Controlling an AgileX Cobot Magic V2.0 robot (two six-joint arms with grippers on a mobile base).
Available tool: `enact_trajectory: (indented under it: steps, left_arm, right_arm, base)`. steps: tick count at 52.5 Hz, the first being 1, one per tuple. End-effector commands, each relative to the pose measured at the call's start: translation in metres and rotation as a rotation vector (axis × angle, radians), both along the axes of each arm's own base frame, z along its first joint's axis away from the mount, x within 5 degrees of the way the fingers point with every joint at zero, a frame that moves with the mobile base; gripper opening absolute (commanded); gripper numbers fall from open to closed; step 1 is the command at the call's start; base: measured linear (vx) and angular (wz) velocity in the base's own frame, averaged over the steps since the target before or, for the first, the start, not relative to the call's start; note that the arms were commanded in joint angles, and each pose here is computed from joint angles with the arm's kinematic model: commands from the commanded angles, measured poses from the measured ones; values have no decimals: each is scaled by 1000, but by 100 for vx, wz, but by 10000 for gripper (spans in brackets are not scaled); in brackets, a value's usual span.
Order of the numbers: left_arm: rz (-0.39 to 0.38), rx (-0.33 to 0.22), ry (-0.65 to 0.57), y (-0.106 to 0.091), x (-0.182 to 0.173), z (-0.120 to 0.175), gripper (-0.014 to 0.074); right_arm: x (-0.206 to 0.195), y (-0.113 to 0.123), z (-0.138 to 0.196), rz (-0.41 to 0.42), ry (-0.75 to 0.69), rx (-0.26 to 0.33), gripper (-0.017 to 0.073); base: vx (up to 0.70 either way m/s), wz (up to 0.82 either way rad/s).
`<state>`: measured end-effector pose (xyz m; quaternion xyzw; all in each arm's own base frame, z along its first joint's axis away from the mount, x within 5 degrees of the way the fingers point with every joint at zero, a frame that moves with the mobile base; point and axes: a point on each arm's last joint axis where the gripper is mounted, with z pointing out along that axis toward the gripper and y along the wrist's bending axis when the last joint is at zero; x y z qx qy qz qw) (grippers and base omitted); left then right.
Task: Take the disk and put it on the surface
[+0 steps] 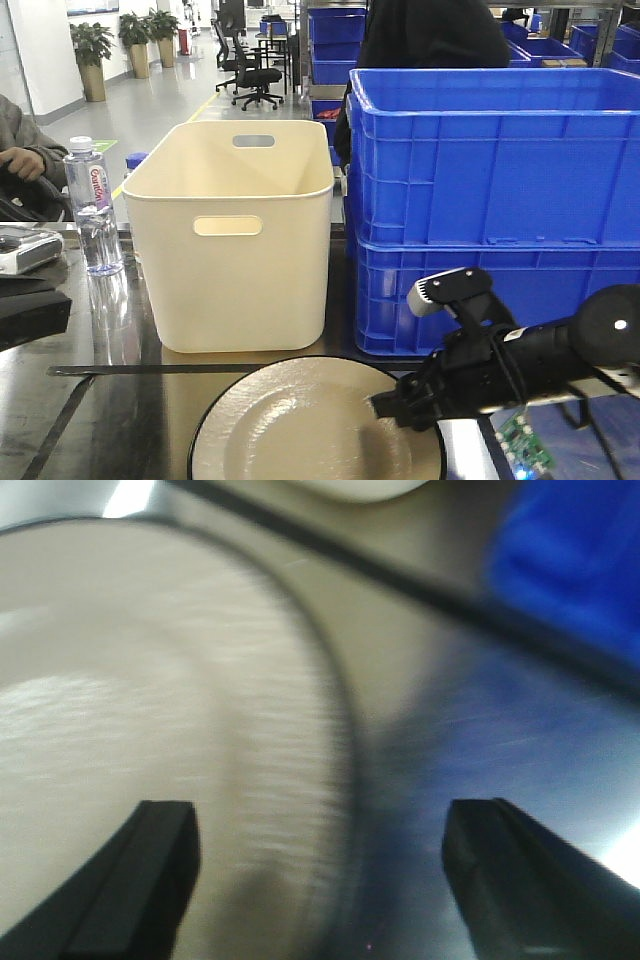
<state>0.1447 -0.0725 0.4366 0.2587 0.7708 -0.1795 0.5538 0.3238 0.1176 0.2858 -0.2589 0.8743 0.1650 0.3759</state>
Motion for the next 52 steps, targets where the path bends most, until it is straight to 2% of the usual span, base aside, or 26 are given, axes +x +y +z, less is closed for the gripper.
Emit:
enact_trajectory:
  steps: [1, 3, 6, 9, 12, 14, 15, 17, 19, 22, 23, 27, 36, 42, 46, 52]
  left_arm:
    - [30, -37, -47, 2, -2, 13, -8]
    - [49, -23, -30, 4, -1, 10, -7]
    - [94, 0, 5, 7, 1, 6, -6]
    - [169, 34, 40, 14, 4, 2, -6]
    - [285, 83, 87, 24, 8, -4, -5]
    - [359, 104, 115, 30, 9, -7, -5]
    - [396, 133, 125, 34, 11, -8, -5]
    - [472, 145, 152, 40, 12, -11, -5]
    - [544, 140, 172, 46, 12, -12, -5]
    - [611, 155, 176, 52, 12, -13, -5]
    - [621, 165, 174, 53, 12, -13, -5]
    - [605, 196, 134, 55, 7, -11, -5]
    - [540, 196, 19, 59, -22, -24, -5]
    - [504, 144, -88, 65, -57, -43, -5]
    - [476, 85, -135, 69, -84, -65, -5]
    - [466, 54, -186, 74, -105, -90, -5]
  right_arm:
    - [0, -17, 45, -82, -256, -57, 600]
    - [-3, -22, 54, -103, -299, -80, 592]
    - [-8, -26, 64, -130, -341, -83, 575]
    - [-16, -31, 76, -165, -364, -73, 537]
    - [-25, -35, 86, -205, -362, -48, 466]
    - [-34, -38, 93, -232, -346, -29, 389]
    - [-37, -39, 95, -246, -342, -19, 375]
    - [-48, -43, 99, -282, -294, -8, 255]
    - [-57, -48, 102, -314, -257, -13, 158]
    - [-72, -55, 106, -362, -207, -47, -2]
    - [-76, -57, 107, -370, -198, -54, -17]
    - [-98, -64, 113, -378, -216, -61, -15]
    - [-159, -76, 117, -364, -477, 78, -13]
    - [-203, -86, 90, -360, -637, 154, -12]
    - [-231, -93, 66, -363, -711, 187, -12]
    - [-250, -99, 30, -372, -791, 225, -10]
  base:
    - [0, 0]
    - [0, 0]
    - [0, 0]
    - [0, 0]
    - [0, 0]
    - [0, 0]
    - [0, 0]
    - [0, 0]
    - [0, 0]
    - [0, 0]
    - [0, 0]
    - [0, 0]
    - [0, 0]
    - [0, 0]
    - [0, 0]
    - [0, 0]
